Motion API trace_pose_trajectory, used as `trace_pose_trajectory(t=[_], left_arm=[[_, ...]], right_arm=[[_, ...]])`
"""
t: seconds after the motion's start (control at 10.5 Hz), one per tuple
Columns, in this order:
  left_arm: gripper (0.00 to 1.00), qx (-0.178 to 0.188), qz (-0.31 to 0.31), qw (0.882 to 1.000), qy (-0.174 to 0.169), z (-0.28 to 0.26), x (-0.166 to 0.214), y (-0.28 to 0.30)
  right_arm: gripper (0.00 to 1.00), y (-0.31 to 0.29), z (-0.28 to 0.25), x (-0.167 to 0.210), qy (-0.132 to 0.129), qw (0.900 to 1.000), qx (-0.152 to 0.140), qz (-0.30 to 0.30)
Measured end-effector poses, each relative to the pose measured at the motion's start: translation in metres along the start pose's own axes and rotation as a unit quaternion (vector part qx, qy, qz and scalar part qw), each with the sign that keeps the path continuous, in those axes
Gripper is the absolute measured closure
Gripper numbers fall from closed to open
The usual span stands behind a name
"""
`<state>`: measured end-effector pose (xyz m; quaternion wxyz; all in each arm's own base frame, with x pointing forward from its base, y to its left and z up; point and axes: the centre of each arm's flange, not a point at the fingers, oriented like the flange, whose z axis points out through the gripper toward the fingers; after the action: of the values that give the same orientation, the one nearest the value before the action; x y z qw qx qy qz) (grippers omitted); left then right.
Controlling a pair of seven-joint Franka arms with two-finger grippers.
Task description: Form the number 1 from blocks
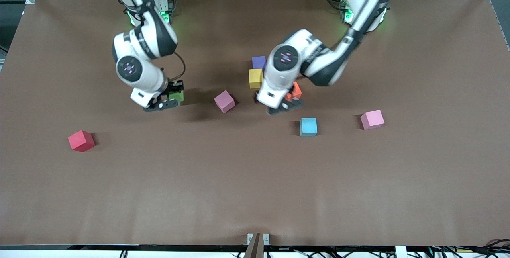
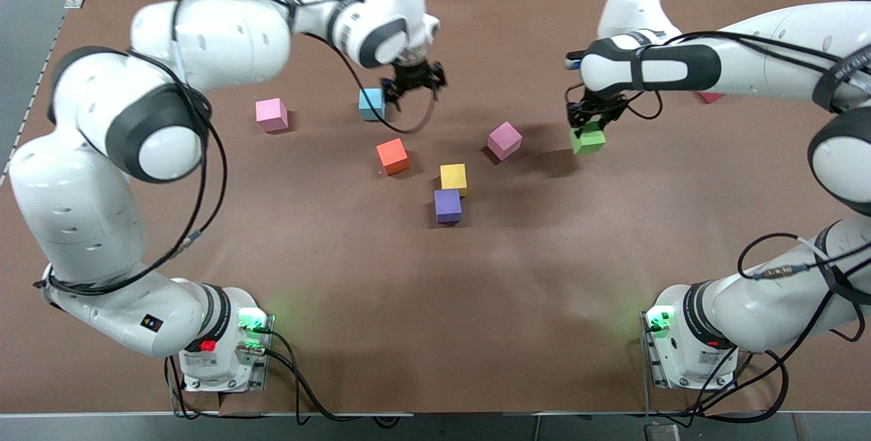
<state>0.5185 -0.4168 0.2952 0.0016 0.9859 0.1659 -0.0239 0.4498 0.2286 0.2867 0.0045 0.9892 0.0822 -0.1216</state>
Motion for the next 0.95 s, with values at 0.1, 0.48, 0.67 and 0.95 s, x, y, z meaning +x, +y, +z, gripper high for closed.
trace_pose_trajectory(t=[0.1, 0.48, 0.67, 0.95], left_arm=[[0.0, 0.014, 0.008, 1.0, 0.015, 0.005, 0.03, -0.021], [0.0, 0.028, 0.062, 0.998, -0.001, 0.042, 0.072, -0.047], [0.0, 0.036, 0.079, 0.996, -0.011, 0.063, 0.074, -0.047], [0.0, 0.039, 0.115, 0.992, -0.022, 0.077, 0.085, -0.057]], right_arm=[[0.46, -0.042, 0.0, -0.017, -0.001, 1.0, -0.001, -0.001], [0.46, -0.163, 0.021, -0.085, -0.035, 0.998, 0.04, -0.021], [0.46, -0.214, 0.031, -0.12, -0.026, 0.998, 0.051, -0.012], [0.49, -0.272, 0.069, -0.165, -0.022, 0.997, 0.074, -0.007]])
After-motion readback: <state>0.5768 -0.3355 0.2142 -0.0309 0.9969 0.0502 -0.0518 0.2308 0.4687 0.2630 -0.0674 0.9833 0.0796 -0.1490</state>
